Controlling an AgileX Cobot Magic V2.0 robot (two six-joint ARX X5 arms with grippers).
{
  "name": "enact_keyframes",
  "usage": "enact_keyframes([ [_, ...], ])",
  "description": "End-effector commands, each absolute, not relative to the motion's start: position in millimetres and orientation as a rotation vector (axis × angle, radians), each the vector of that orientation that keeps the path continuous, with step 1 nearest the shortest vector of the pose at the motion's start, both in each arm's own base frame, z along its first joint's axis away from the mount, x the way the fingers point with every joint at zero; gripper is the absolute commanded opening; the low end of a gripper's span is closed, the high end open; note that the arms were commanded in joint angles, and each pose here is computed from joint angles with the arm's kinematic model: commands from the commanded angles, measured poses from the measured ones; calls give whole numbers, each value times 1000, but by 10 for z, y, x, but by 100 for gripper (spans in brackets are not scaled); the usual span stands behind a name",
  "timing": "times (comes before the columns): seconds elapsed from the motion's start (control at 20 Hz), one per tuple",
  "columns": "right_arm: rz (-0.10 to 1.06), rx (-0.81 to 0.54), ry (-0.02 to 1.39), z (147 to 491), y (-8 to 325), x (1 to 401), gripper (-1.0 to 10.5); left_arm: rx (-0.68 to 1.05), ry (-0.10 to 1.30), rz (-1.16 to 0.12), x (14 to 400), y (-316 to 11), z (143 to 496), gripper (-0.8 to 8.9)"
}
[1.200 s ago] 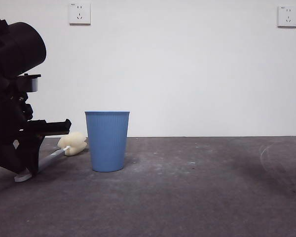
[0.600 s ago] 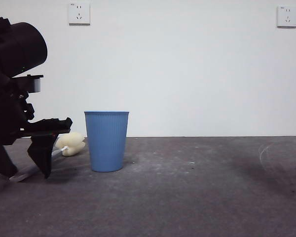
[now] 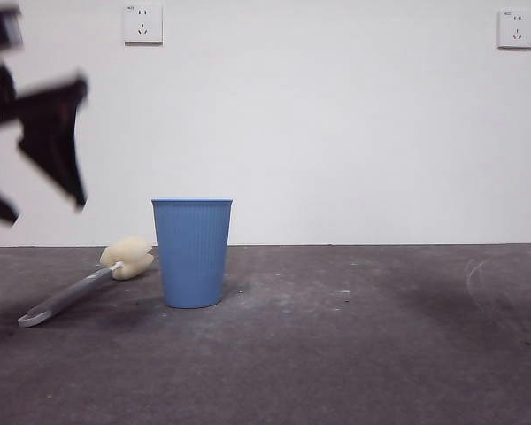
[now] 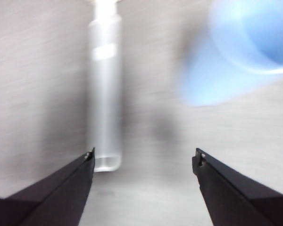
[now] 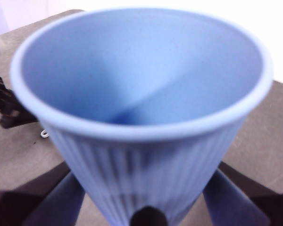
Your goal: Pick up the cup brush,pick up the cup,insert the brush into the cup,clean the cup,put the cup brush back,put the cup back to the fixed position on the table
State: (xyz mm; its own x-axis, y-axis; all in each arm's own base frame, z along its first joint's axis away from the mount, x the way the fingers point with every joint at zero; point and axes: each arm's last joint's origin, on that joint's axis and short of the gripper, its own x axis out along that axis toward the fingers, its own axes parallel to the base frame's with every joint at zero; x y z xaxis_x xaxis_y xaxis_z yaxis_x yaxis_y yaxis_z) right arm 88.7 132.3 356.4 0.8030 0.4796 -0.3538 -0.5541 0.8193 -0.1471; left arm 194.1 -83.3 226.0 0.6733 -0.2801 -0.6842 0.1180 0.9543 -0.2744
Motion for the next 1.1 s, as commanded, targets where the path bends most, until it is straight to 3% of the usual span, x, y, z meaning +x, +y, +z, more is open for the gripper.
enact_keyframes([
  [0.05, 551, -329, 269, 3542, 1483, 996, -16, -283, 708, -386, 1761, -795, 2512, 345],
  [0.2, 485, -315, 238, 3516, 1605, 1242, -16, -326, 592, -510, 1492, -708, 2761, 345],
  [0.5, 512, -159, 257, 3149, 1504, 1932, -16, -331, 531, -527, 989, -493, 2895, 345],
  [1.1, 537, -171, 389, 2135, 1706, 2499, -16, -301, 564, -524, 880, -446, 2857, 345],
])
